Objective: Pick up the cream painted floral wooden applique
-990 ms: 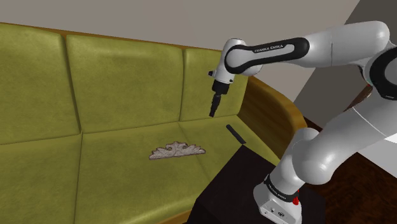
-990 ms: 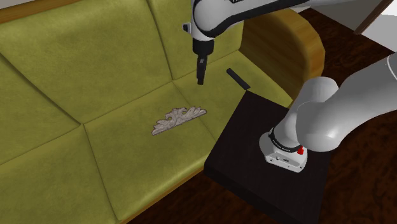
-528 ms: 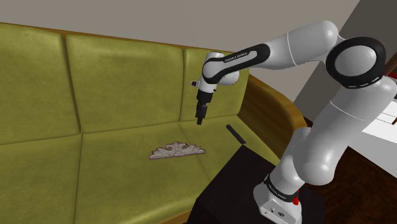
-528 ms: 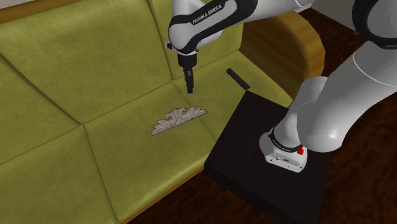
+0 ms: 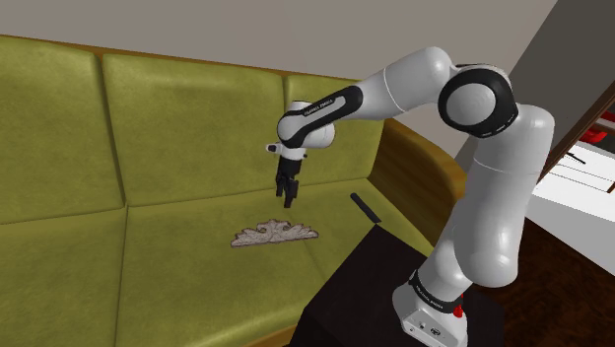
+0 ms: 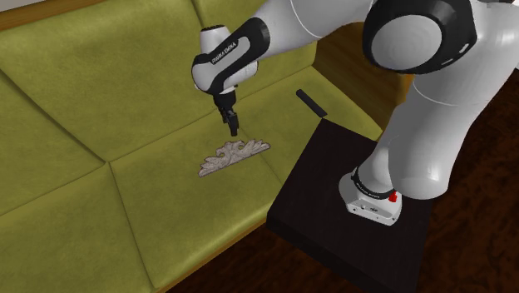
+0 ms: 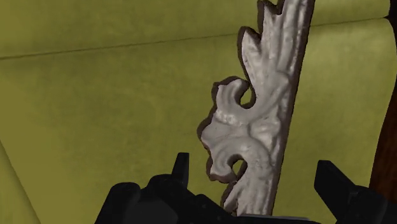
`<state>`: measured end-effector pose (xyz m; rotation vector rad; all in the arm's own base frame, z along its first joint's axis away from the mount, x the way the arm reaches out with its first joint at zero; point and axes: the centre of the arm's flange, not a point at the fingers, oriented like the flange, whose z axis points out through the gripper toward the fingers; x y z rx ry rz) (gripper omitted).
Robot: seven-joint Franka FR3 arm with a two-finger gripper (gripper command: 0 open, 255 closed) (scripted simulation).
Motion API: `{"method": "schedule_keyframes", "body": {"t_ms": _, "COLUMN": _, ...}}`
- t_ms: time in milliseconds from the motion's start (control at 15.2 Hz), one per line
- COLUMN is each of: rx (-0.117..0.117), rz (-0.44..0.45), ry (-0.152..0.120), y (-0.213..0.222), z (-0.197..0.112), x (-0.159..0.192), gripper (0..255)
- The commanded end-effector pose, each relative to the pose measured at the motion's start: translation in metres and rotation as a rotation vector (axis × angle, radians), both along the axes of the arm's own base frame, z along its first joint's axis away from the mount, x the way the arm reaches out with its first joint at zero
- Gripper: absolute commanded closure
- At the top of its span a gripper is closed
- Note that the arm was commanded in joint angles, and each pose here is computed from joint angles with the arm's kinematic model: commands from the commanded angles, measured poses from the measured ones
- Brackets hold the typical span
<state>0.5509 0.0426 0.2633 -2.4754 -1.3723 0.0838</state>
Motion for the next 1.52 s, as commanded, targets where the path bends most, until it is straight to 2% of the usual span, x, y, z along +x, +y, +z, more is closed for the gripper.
{"method": "schedule_keyframes", "body": {"t_ms": 0, "rx": 0.016, "rz": 0.077, "ry": -0.003, "y": 0.014, "z": -0.021, "x": 0.013, "gripper": 0}}
{"method": "schedule_keyframes", "body": {"t_ms": 198, "rx": 0.037, "rz": 0.186, "ry": -0.008, "y": 0.038, "z": -0.050, "x": 0.031, "gripper": 0}}
{"method": "schedule_keyframes", "body": {"t_ms": 660, "rx": 0.037, "rz": 0.186, "ry": -0.008, "y": 0.038, "z": -0.087, "x": 0.031, "gripper": 0}}
{"method": "schedule_keyframes", "body": {"t_ms": 858, "rx": 0.037, "rz": 0.186, "ry": -0.008, "y": 0.038, "z": -0.090, "x": 0.031, "gripper": 0}}
{"method": "schedule_keyframes", "body": {"t_ms": 924, "rx": 0.037, "rz": 0.186, "ry": -0.008, "y": 0.038, "z": -0.090, "x": 0.031, "gripper": 255}}
{"method": "schedule_keyframes", "body": {"t_ms": 1452, "rx": 0.037, "rz": 0.186, "ry": -0.008, "y": 0.038, "z": -0.090, "x": 0.031, "gripper": 255}}
